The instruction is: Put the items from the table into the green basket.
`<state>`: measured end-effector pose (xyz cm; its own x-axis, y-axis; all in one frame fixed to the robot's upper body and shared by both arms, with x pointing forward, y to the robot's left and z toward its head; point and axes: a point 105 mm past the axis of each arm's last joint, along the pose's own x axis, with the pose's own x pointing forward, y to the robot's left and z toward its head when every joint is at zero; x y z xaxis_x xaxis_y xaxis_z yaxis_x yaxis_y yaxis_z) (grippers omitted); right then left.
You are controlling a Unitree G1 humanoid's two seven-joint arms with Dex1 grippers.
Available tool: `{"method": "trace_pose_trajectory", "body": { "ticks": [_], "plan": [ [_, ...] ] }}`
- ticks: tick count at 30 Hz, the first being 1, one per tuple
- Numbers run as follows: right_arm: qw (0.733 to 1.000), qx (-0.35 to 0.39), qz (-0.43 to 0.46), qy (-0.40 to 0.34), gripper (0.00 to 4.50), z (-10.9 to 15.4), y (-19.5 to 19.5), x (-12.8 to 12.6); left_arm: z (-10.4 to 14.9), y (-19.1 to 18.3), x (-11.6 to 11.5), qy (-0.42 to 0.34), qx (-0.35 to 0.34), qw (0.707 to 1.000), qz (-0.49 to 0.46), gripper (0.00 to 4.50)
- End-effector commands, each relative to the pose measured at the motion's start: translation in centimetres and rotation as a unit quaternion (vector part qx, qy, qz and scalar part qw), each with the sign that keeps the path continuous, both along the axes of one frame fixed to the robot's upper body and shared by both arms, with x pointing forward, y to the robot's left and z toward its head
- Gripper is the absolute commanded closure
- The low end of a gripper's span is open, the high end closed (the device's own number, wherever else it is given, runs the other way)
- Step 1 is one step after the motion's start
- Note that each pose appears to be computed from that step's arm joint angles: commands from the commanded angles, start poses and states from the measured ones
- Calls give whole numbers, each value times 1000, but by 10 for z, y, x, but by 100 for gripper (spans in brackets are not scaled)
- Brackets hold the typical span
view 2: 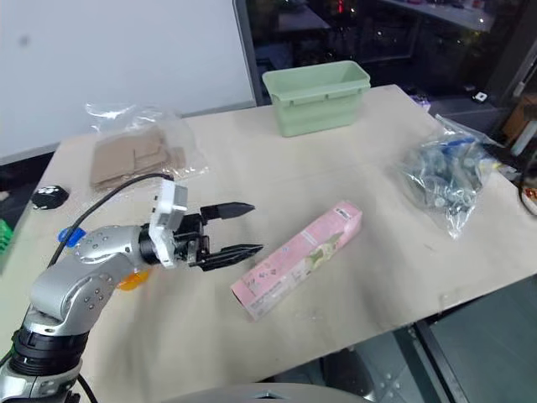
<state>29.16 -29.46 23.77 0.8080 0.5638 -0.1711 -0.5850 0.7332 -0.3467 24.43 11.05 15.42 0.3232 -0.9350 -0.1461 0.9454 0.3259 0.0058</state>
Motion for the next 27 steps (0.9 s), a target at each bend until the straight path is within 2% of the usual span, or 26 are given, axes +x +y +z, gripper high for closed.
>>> {"method": "trace_pose_trajectory", "body": {
  "ticks": [1, 5, 8, 13, 17, 24, 27],
  "plan": [
    [998, 43, 39, 22, 5, -13, 33, -41, -11, -7, 3, -9, 39, 999, 34, 0],
    [989, 71, 55, 121, 5, -62, 46, -87, -34, -4, 13, 16, 88, 992, 88, 0],
    [982, 86, 45, 159, 5, -91, 50, -113, -45, -19, 1, 33, 89, 994, 56, 0],
    [984, 114, 10, 133, 5, -93, 54, -126, -47, -28, 3, 40, 89, 994, 52, 0],
    [986, 109, -12, 129, 5, -99, 53, -139, -57, -33, 3, 58, 112, 991, 51, 0],
    [987, 106, -24, 116, 5, -100, 54, -143, -74, -27, 17, 57, 172, 977, 111, 0],
    [987, 106, -26, 115, 5, -100, 54, -143, -82, -28, 16, 73, 186, 972, 123, 0]
  ]
}}
